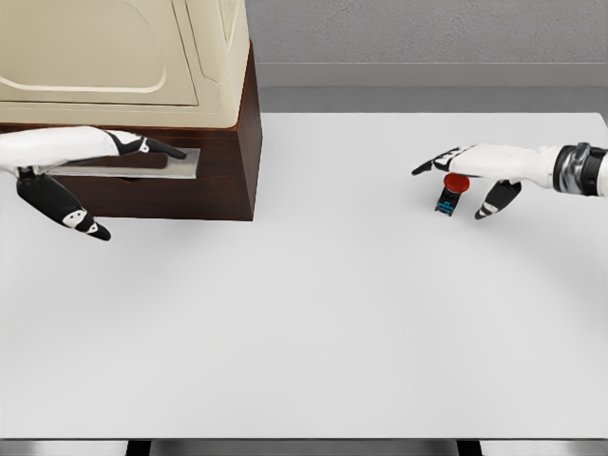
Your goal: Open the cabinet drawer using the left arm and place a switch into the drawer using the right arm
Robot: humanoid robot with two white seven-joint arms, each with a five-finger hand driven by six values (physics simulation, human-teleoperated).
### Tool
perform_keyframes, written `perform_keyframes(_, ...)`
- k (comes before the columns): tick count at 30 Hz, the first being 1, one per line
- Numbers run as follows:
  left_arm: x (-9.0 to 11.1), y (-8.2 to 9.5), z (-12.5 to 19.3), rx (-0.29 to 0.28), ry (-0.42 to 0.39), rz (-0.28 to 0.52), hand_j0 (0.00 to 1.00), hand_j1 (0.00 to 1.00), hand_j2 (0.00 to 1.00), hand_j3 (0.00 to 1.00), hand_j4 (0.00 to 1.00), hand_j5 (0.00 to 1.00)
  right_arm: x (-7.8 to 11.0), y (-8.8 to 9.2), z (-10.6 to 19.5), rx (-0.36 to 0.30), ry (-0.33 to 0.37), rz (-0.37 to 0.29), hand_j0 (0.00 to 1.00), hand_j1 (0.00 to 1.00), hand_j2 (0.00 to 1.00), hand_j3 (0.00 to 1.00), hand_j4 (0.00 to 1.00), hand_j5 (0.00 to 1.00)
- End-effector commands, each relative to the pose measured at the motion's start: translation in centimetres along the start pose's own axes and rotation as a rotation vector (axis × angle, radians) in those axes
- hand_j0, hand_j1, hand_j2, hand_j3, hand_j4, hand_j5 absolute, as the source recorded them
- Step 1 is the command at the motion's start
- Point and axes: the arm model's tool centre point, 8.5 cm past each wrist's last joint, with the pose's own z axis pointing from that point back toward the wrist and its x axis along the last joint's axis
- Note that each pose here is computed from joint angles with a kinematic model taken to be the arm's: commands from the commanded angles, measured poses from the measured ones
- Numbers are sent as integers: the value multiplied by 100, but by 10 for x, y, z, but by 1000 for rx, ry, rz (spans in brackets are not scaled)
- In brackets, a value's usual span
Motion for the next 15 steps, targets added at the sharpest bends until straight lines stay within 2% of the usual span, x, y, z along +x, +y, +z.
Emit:
perform_keyframes(1,-4,2,3,18,33,41,100,100,100,100,100,100,-3,2,0,1,5,-13,94,94,94,94,94,94)
perform_keyframes(7,-12,2,17,23,105,61,100,100,100,100,100,100,-13,4,3,4,32,-33,90,90,90,90,90,90)
perform_keyframes(9,-15,-3,16,15,109,73,100,100,100,100,100,100,-12,4,1,2,30,-34,86,86,86,86,86,86)
perform_keyframes(15,-15,-3,16,15,109,78,100,100,100,100,100,100,-7,1,-6,5,24,-18,81,81,81,81,81,81)
